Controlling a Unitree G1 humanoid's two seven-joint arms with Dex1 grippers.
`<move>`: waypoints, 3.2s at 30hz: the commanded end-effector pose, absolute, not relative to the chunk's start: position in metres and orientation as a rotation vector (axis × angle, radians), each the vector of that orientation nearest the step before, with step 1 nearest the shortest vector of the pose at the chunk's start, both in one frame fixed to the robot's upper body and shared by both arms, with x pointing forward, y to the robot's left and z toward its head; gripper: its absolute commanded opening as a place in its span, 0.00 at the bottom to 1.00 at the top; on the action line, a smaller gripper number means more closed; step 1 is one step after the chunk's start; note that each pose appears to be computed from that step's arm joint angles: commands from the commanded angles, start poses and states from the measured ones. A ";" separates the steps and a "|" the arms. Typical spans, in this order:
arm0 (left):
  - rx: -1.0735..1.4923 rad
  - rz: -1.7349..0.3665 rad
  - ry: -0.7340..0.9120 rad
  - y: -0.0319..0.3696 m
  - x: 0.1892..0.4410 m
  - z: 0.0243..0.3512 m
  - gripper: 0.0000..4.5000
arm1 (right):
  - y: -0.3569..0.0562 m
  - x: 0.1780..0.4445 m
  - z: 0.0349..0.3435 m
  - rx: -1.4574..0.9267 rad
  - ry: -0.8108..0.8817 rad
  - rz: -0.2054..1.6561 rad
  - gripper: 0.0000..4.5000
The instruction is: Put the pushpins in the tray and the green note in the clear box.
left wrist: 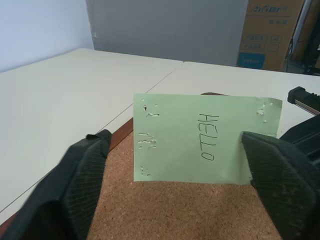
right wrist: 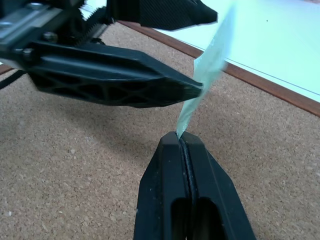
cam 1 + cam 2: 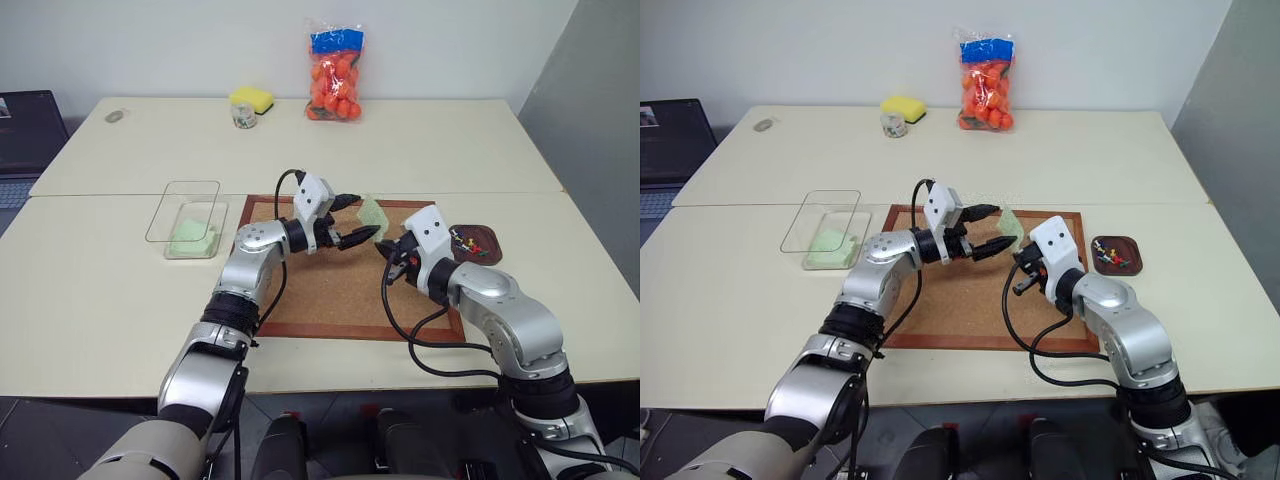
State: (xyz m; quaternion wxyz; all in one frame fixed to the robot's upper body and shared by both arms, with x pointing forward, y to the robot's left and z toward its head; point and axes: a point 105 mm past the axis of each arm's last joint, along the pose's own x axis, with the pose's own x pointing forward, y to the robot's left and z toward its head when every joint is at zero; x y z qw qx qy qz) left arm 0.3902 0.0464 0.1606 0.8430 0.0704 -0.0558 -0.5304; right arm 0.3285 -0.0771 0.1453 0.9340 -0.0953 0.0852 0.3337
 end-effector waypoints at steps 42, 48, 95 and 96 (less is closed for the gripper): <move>0.255 -1.238 -0.066 0.071 0.369 0.152 0.72 | -0.070 0.326 0.169 -0.205 0.099 0.723 0.00; 0.228 -1.243 -0.011 0.071 0.386 0.152 0.72 | -0.066 0.320 0.170 -0.219 0.091 0.758 0.00; 0.180 -1.277 0.046 0.086 0.370 0.148 0.00 | -0.067 0.286 0.178 -0.259 0.125 0.946 0.17; 0.174 -1.264 0.043 0.088 0.371 0.149 0.00 | -0.067 0.282 0.178 -0.262 0.129 0.970 0.23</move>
